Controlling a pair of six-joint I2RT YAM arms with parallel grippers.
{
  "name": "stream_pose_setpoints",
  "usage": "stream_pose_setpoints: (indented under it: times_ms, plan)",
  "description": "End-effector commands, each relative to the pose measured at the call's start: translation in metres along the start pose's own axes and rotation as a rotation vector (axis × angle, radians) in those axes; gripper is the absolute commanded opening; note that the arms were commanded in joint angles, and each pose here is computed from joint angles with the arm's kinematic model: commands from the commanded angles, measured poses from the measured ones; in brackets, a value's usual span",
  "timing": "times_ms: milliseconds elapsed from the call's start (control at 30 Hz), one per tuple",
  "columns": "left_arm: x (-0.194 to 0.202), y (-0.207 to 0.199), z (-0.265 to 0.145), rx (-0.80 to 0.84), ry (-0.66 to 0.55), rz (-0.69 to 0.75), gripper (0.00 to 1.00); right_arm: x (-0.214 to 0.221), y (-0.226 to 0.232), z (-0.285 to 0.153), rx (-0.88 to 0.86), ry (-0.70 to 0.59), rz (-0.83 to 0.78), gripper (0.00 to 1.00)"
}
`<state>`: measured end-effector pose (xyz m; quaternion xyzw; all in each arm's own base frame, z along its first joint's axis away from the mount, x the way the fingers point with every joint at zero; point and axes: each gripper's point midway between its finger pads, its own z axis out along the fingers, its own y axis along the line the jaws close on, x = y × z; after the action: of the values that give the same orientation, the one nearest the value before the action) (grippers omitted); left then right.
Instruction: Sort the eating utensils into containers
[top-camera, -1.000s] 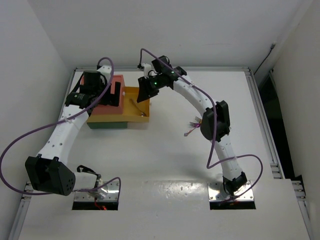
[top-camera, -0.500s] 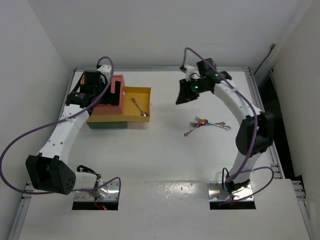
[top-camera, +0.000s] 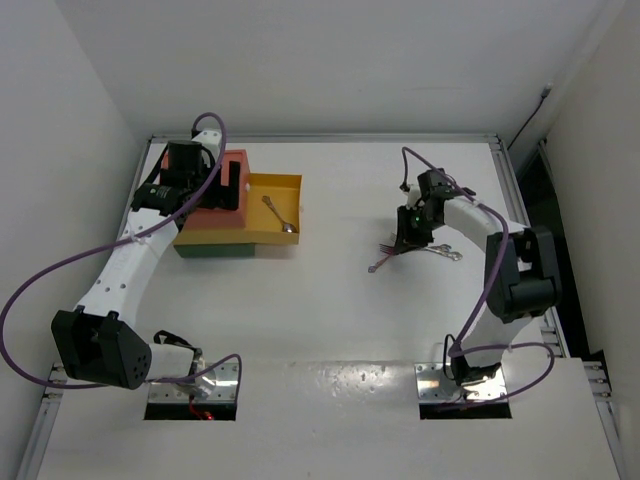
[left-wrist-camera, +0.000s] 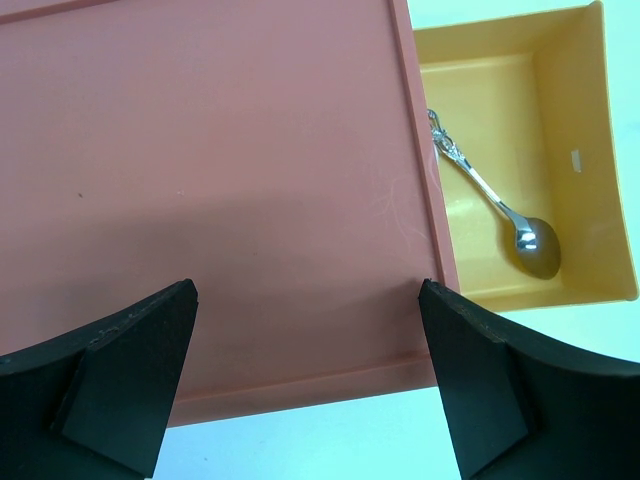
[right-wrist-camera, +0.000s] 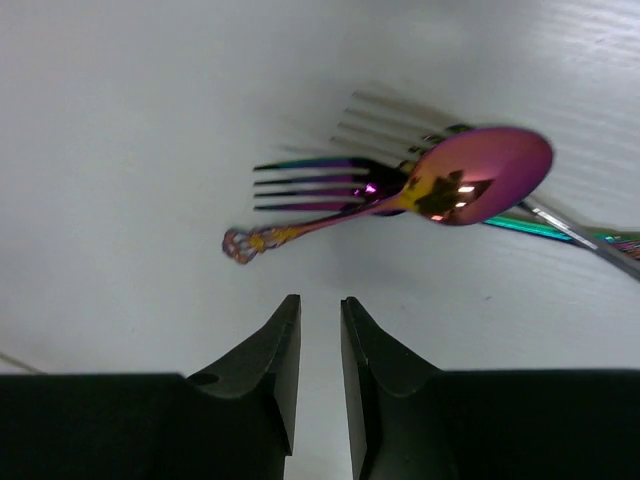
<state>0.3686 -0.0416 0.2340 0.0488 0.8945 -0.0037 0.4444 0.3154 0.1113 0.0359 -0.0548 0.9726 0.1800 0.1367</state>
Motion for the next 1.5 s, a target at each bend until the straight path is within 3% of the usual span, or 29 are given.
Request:
stream_pose_setpoints:
  times_ms: [0,267,533,900,1467]
  plan:
    - [-0.011,0.010,-0.007,-0.040,-0.043,-0.016,1.00,-0.040,-0.017,0.001,0.111,-0.115,0.063,0.23]
    - [-0.007,0.013,-0.005,-0.058,-0.034,-0.015,1.00,-0.045,-0.027,0.020,0.142,-0.082,0.109,0.23]
    - [-0.005,0.013,-0.003,-0.058,-0.034,-0.015,1.00,-0.046,-0.028,0.024,0.146,-0.055,0.116,0.30]
    - [0.000,0.015,0.000,-0.067,-0.025,-0.005,1.00,-0.034,-0.034,0.038,0.189,0.004,0.094,0.29]
    - [0.002,0.013,0.001,-0.058,-0.025,-0.005,1.00,-0.019,-0.033,0.021,0.202,-0.009,0.072,0.32]
